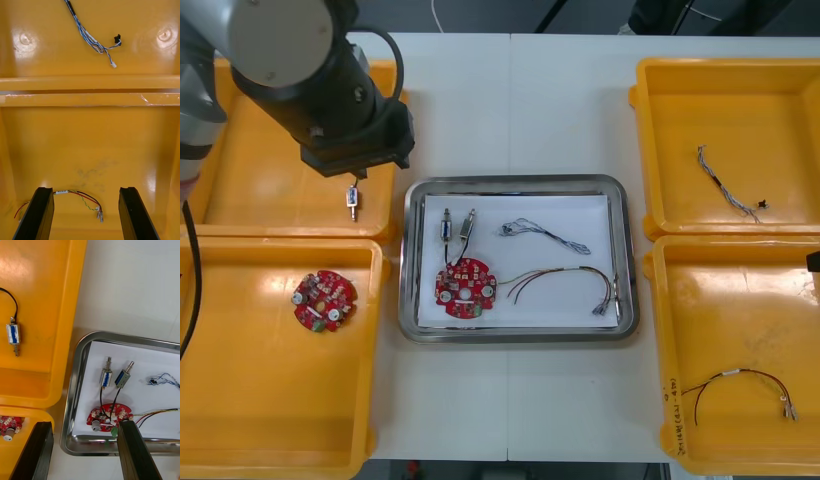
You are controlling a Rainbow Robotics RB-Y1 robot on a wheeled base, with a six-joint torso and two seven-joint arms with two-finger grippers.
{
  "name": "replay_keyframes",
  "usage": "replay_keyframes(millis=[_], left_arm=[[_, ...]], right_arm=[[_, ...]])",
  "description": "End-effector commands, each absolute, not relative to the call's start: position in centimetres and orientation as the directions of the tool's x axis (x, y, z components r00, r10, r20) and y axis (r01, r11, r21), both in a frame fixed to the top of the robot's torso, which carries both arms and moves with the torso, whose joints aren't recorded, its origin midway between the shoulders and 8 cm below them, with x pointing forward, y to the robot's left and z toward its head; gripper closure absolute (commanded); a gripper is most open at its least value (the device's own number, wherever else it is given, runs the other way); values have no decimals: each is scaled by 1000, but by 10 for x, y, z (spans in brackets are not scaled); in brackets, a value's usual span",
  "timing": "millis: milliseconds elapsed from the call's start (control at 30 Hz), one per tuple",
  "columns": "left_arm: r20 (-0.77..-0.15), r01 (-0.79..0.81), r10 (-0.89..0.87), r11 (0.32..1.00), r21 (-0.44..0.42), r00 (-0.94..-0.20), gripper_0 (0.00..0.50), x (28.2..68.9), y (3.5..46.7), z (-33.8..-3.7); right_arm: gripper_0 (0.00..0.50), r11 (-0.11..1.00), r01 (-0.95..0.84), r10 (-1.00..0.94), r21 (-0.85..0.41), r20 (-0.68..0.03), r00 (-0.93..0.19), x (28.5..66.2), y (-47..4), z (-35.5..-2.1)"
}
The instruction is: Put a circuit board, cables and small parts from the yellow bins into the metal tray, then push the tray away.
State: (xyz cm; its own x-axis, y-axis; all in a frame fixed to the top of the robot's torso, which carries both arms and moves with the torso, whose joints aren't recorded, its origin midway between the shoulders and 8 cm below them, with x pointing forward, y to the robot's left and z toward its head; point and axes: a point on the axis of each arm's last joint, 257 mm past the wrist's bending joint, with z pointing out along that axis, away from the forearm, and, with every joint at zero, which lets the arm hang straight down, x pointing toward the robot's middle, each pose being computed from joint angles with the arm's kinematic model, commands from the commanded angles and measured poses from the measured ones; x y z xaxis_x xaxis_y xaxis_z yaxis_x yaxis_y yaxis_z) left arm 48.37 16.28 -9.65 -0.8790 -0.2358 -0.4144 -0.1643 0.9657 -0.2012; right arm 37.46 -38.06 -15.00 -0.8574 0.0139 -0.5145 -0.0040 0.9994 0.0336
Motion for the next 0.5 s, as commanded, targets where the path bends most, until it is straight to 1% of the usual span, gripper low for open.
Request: replay_keyframes(millis=[33, 100, 267, 400, 500], left_arm=[[-491, -90, -173, 978, -187, -854, 0, 480, 193, -64], [-492, -88, -175, 977, -195, -853, 0, 476, 201, -63], [-495, -85, -164, 980, -178, -853, 0, 460, 225, -71], [-491, -80, -159, 981, -178, -856, 0, 448, 240, -73], [-501, -59, -137, 984, -169, -855, 0, 441, 253, -71]], right_arm=[[0, 998, -67, -65, -14, -519, -852, 369, -373, -135], [0, 995, -99, -93, -14, -509, -856, 368, -367, -135], [0, 977, -212, -197, -23, -478, -856, 366, -342, -133], [0, 957, -285, -273, -48, -473, -838, 371, -323, -129], [0, 940, -335, -322, -59, -474, -820, 375, -305, -126]])
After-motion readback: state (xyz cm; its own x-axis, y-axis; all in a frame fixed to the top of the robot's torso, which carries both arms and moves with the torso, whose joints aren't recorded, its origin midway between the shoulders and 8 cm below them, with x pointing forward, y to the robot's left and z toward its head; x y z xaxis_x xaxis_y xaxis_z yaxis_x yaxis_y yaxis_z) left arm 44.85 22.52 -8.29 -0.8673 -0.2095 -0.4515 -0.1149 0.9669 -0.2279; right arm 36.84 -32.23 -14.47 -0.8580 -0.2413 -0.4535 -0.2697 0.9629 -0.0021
